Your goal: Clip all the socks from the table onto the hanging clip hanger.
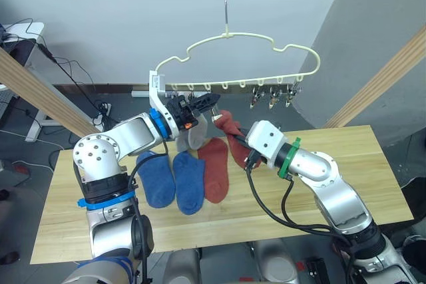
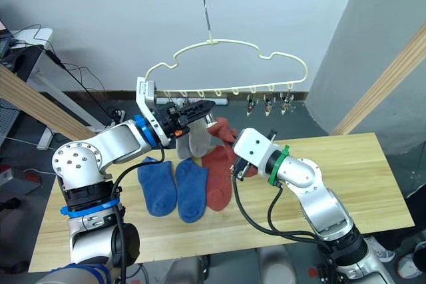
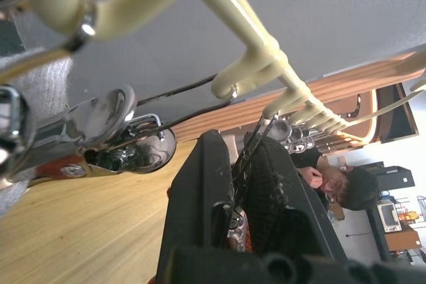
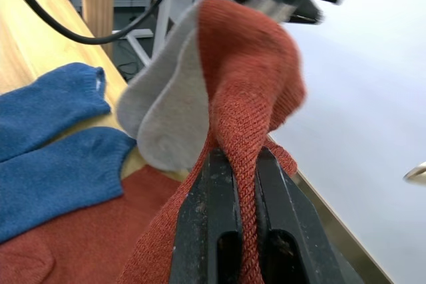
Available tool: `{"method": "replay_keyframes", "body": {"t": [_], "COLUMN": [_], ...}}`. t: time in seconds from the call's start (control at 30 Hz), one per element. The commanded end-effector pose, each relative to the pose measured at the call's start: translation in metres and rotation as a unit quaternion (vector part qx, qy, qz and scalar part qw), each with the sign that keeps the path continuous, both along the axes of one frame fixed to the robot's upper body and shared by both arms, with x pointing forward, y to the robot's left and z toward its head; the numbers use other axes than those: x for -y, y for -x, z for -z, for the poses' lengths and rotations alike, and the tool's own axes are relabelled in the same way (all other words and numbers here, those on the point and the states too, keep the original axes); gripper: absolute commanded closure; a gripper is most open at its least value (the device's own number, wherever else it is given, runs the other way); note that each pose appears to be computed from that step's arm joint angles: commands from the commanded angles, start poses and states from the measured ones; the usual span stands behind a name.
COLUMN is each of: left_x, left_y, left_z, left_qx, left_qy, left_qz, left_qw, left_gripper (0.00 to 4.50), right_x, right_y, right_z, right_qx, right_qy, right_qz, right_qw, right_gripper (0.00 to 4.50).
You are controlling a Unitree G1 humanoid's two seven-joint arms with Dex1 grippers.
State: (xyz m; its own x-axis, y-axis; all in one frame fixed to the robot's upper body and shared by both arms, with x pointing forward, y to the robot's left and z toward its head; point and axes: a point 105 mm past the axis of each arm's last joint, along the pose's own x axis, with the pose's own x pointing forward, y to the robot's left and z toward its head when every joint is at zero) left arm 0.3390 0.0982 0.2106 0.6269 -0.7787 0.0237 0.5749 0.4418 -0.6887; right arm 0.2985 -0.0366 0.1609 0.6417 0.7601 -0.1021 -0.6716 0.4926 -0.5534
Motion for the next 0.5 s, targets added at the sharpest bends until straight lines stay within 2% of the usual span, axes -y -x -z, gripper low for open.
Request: {"method": "replay_keyframes", "body": {"t": [0.03,0.2,0.5], "left_x": [-0.0022,-0.0056,-0.0062], "left_y": [0.0001,0.0,0.0025], "left_z": [0.016,0.0127,0.013], "left_qx": [-0.026,-0.006,-0.001], "left_qy": [-0.027,-0.039,-0.037], "left_qz": [-0.009,-0.015,-0.014], "left_qw": [0.999,0.999,0.999], "left_gripper": [4.31,4.31,1.38], "right_x": [-0.0039,-0.0029,-0.0034], "right_y": [0.0019,0.0019,0.0016], "right_z": [-0.0048,-0.0025,-0.0033], "right_qx": [0.022,0.023,0.022], "right_qy": [0.008,0.014,0.011], "right_qz": [-0.005,-0.003,-0.002], "right_qw": [1.0,1.0,1.0], "right_gripper": [4.47,4.47,4.5]}}
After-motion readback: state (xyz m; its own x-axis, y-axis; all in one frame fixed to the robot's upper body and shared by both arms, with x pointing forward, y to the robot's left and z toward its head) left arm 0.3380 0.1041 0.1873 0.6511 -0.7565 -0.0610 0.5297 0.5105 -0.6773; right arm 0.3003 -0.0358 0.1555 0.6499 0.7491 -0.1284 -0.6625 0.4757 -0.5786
